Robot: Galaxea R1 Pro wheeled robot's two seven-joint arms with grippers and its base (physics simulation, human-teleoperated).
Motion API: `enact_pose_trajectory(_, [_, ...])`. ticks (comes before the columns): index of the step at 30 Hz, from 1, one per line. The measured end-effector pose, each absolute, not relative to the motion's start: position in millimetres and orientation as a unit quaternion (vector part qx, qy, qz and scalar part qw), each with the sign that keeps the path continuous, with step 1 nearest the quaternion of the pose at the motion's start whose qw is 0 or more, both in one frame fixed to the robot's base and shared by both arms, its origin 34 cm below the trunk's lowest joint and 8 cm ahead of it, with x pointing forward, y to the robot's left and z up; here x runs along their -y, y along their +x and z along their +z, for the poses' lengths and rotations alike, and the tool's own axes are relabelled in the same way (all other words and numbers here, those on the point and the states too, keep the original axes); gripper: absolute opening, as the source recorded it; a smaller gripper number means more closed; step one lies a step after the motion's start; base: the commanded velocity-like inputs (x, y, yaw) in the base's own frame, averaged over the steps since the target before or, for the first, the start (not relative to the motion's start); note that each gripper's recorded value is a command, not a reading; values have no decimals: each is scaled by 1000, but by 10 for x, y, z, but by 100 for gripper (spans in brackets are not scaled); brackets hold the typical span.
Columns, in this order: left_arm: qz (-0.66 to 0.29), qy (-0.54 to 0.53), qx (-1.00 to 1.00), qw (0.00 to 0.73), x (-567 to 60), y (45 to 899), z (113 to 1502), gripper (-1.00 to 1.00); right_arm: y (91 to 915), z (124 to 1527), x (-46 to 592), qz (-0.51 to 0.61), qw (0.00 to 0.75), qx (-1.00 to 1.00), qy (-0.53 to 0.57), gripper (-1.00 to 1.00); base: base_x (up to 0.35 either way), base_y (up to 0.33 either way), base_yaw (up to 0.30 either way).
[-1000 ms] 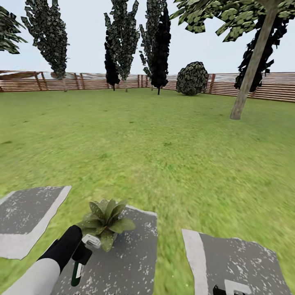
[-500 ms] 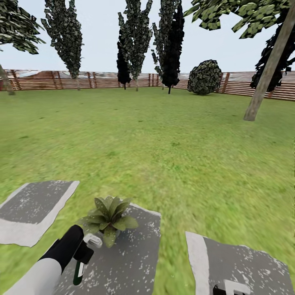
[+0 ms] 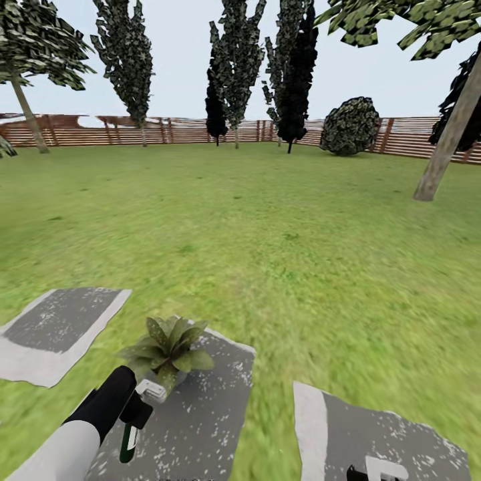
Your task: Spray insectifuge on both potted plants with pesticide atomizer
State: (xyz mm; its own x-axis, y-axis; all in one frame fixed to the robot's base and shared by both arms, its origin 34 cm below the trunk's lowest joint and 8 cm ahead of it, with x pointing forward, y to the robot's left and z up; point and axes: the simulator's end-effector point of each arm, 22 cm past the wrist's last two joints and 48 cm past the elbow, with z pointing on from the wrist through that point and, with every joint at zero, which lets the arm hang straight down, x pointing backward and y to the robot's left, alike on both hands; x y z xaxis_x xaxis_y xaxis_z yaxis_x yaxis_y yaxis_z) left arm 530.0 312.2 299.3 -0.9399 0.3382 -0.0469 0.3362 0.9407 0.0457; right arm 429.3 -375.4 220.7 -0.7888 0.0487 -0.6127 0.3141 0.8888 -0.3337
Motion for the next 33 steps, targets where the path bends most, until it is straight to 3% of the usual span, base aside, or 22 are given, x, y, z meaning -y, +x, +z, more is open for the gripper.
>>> enact_pose_trajectory(12, [3,173,-985,30,-2930,5318,3003,-100,4294,2208,3754,-214,310,-921,98,100,87,-262,276])
enact_pose_trajectory(16, [13,139,-990,-17,-2976,5198,3069,-100,4294,2207,3753,-214,310,-921,98,100,93,-205,276])
enact_pose_trajectory(27, [-1,159,-986,42,-2806,6161,3826,-100,4298,2212,3770,-215,310,-921,98,100,15,-22,193])
enact_pose_trajectory(33, [-29,192,-981,-11,-2651,6110,3905,-100,4300,2225,3844,-220,311,-920,95,100,0,0,2])
